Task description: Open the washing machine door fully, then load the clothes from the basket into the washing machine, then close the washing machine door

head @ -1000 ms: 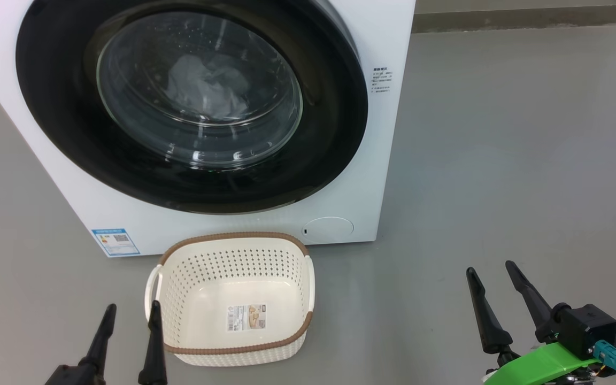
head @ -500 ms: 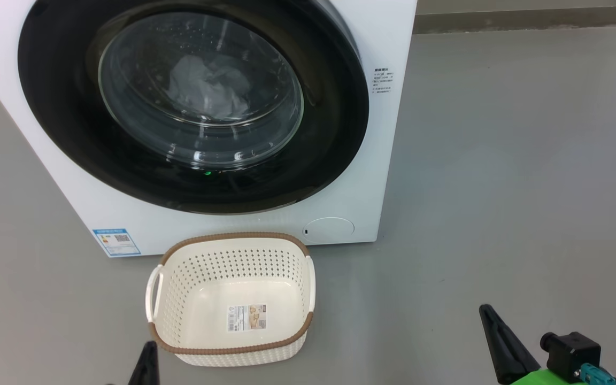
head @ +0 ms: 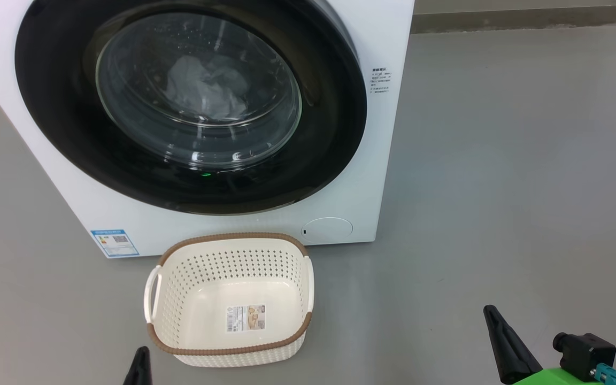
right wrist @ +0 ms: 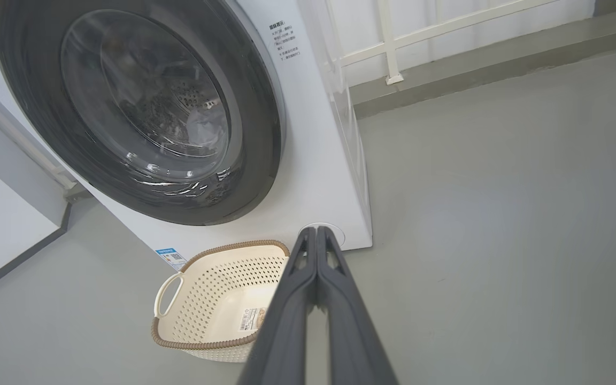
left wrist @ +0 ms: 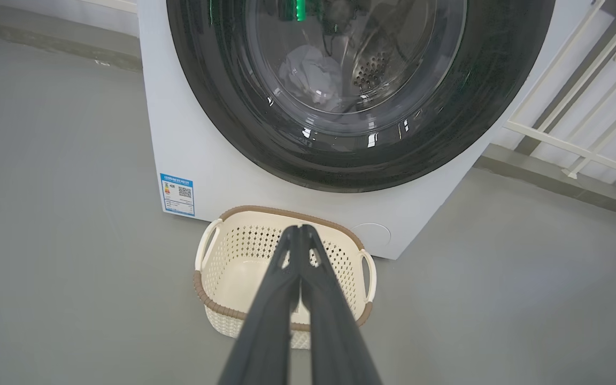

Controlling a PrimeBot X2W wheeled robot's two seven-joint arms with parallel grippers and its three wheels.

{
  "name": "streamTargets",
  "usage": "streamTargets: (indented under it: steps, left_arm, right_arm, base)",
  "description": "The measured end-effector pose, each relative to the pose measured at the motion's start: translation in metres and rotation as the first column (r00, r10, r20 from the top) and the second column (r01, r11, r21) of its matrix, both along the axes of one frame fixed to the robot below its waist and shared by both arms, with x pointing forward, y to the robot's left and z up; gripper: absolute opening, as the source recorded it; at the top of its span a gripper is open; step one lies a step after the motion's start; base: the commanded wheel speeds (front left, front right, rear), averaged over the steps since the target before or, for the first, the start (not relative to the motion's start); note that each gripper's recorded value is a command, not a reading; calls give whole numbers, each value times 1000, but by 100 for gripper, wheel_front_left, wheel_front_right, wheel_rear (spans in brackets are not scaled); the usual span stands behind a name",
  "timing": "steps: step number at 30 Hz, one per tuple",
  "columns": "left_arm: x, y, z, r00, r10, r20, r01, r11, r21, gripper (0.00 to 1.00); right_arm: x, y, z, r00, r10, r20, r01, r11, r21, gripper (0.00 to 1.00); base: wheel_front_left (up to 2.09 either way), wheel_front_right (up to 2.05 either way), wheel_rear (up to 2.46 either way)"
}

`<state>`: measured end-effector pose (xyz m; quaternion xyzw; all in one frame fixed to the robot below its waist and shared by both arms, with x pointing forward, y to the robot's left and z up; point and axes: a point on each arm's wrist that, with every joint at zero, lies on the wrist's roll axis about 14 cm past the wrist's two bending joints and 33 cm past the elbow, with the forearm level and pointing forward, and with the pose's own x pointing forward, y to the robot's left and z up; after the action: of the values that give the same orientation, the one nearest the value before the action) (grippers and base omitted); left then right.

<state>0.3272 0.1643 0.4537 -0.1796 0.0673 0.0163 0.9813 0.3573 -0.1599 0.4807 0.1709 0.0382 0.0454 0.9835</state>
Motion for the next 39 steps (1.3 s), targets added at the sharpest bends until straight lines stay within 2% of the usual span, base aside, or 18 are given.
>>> streamTargets:
  steps: [19, 21, 29, 39]
  left_arm:
    - [6, 7, -4, 998, 42, -40, -49, 980, -194, 0]
    - [8, 7, -3, 998, 41, -41, -49, 973, -225, 0]
    - [11, 10, -3, 997, 57, -52, -70, 949, -307, 0]
    - [16, 12, -1, 996, 67, -60, -86, 911, -403, 0]
  right_arm:
    - [-1, -9, -7, 998, -43, -47, 51, 980, 191, 0]
    - [-1, -10, -8, 997, -50, -57, 62, 970, 234, 0]
    - [4, -13, -4, 996, -63, -56, 77, 949, 307, 0]
    - [3, -19, -7, 993, -83, -85, 111, 906, 410, 0]
  base:
    - [0, 0, 0]
    - [0, 0, 0]
    - [0, 0, 0]
    - [0, 0, 0]
